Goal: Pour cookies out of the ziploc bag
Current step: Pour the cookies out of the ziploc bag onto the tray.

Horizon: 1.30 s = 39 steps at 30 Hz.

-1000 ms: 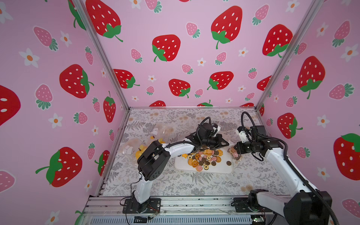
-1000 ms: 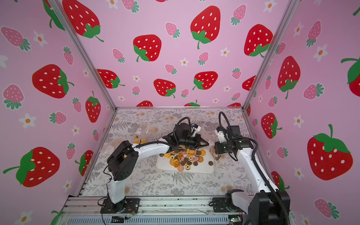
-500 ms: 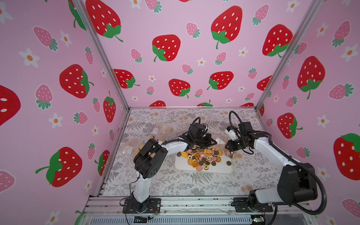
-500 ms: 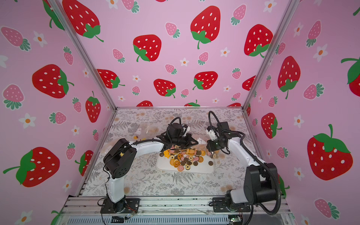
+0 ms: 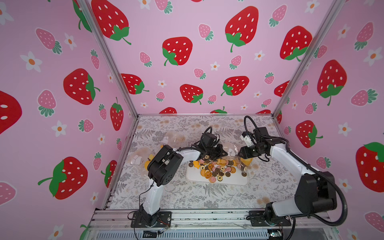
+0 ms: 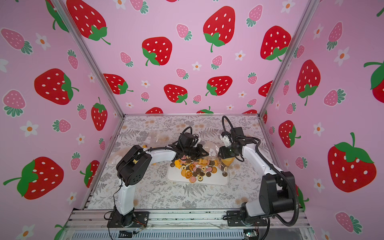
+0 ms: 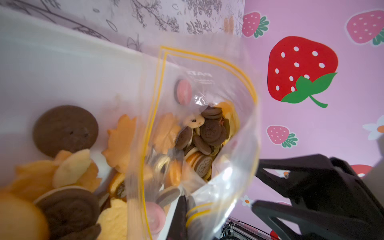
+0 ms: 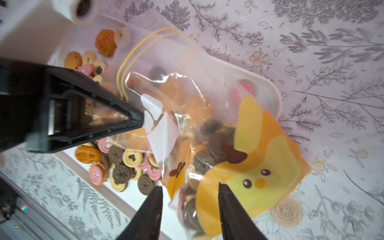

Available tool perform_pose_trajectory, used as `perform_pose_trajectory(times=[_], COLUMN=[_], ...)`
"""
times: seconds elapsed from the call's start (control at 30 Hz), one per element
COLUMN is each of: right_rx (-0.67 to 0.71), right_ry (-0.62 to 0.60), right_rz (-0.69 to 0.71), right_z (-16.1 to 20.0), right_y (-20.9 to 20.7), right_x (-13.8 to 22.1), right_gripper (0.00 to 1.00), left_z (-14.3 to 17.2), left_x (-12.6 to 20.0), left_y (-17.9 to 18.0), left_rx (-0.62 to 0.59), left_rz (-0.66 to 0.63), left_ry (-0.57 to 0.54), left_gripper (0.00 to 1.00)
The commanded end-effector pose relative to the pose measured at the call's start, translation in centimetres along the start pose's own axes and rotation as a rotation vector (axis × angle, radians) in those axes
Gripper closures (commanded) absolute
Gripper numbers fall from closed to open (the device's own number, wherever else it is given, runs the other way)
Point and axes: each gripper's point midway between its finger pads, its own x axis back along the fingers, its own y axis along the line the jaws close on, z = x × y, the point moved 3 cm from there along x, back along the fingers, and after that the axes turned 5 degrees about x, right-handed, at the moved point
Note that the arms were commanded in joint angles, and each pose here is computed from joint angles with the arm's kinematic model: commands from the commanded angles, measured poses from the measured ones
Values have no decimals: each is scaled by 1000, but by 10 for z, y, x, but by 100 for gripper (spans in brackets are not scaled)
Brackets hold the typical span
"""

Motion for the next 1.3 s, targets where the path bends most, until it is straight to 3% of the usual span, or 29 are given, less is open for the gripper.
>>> perform_pose_trajectory(times=[0.0, 0.1, 0.23, 0.3, 0.5, 0.8, 1.0, 1.27], right_rx=[-68, -210, -341, -385, -478, -615, -644, -600], right_ry=[8, 52, 102, 64, 6, -35, -45, 23], right_rz=[38, 71, 4, -16, 38, -16, -69, -24], right_z=[19, 40, 67, 73, 86, 83, 83, 114], right_y=[4, 0, 10, 12, 3, -3, 3, 7], right_x=[22, 29, 16, 9, 0, -27, -31, -21], right_gripper=[38, 30, 25, 0, 0, 12, 25, 27], left_z=[-10, -11, -11, -9, -3, 1, -1, -3], left_x=[-1, -1, 0, 1, 4, 6, 5, 3], left_y=[-12, -15, -19, -20, -21, -22, -23, -24], left_rx=[-13, -17, -22, -25, -31, -31, -30, -27], left_rz=[32, 40, 50, 58, 66, 70, 76, 77], left_ry=[-8, -7, -4, 4, 13, 19, 17, 23], left_gripper=[100, 100, 100, 100, 100, 100, 100, 100])
